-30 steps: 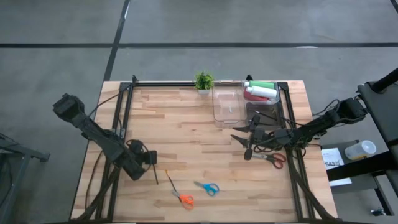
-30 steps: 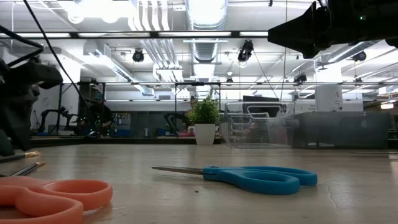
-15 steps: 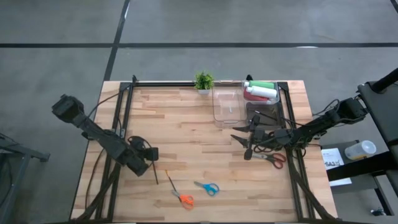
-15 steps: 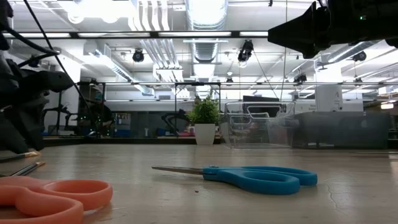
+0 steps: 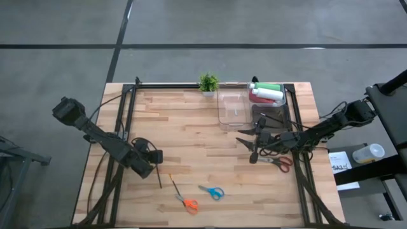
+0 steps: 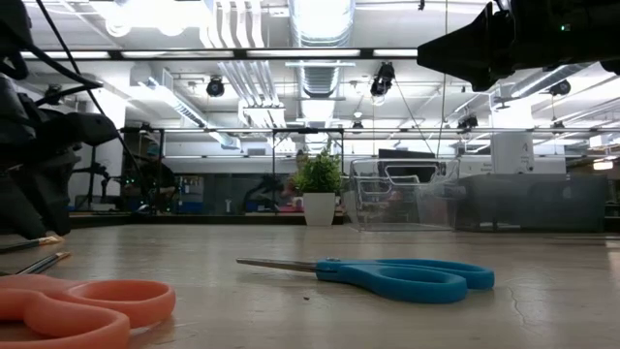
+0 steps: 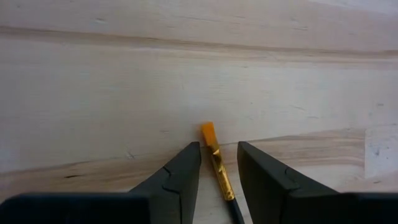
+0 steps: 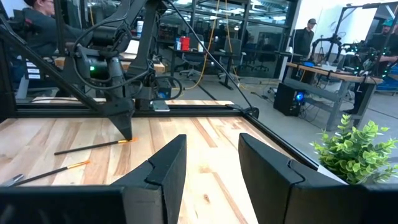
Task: Pick & Place Paint Supplies
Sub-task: Put the left gold paintbrush into the black bin
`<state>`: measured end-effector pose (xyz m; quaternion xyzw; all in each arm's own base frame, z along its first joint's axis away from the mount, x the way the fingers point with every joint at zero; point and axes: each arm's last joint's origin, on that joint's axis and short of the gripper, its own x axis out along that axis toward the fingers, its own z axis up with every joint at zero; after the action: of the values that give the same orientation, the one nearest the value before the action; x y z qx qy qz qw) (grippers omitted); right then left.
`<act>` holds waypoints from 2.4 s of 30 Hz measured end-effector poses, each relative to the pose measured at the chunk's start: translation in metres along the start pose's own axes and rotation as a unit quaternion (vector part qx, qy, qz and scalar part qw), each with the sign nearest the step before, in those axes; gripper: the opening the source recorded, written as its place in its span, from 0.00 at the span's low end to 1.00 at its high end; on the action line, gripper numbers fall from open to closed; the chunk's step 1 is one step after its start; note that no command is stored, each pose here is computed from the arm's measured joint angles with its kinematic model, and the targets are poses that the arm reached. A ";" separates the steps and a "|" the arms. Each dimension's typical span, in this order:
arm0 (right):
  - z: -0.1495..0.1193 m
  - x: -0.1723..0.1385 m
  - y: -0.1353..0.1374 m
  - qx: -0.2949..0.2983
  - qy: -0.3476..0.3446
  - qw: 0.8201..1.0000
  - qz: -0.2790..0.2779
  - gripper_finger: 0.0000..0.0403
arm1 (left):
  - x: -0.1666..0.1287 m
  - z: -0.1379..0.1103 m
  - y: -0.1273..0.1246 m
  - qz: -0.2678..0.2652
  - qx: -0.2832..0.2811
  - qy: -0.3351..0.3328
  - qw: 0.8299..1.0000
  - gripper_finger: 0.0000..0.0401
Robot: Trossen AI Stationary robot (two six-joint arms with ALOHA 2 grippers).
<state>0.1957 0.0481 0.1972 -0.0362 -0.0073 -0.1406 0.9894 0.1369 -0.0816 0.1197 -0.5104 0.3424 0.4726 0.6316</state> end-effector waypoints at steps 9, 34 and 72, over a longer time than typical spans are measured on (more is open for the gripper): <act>0.000 0.000 0.000 0.000 0.000 1.000 0.000 0.35 | 0.005 0.002 -0.002 0.019 -0.013 0.004 1.000 0.21; 0.000 0.000 0.000 0.000 0.000 1.000 0.000 0.35 | 0.010 0.000 -0.008 0.003 -0.005 0.004 1.000 0.06; 0.000 0.000 0.000 0.000 0.000 1.000 0.000 0.35 | -0.013 0.018 -0.061 -0.200 -0.035 0.026 0.979 0.06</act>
<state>0.1958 0.0480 0.1973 -0.0362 -0.0073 -0.1408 0.9893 0.1894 -0.0691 0.1553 -0.6024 0.2328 0.3352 0.6860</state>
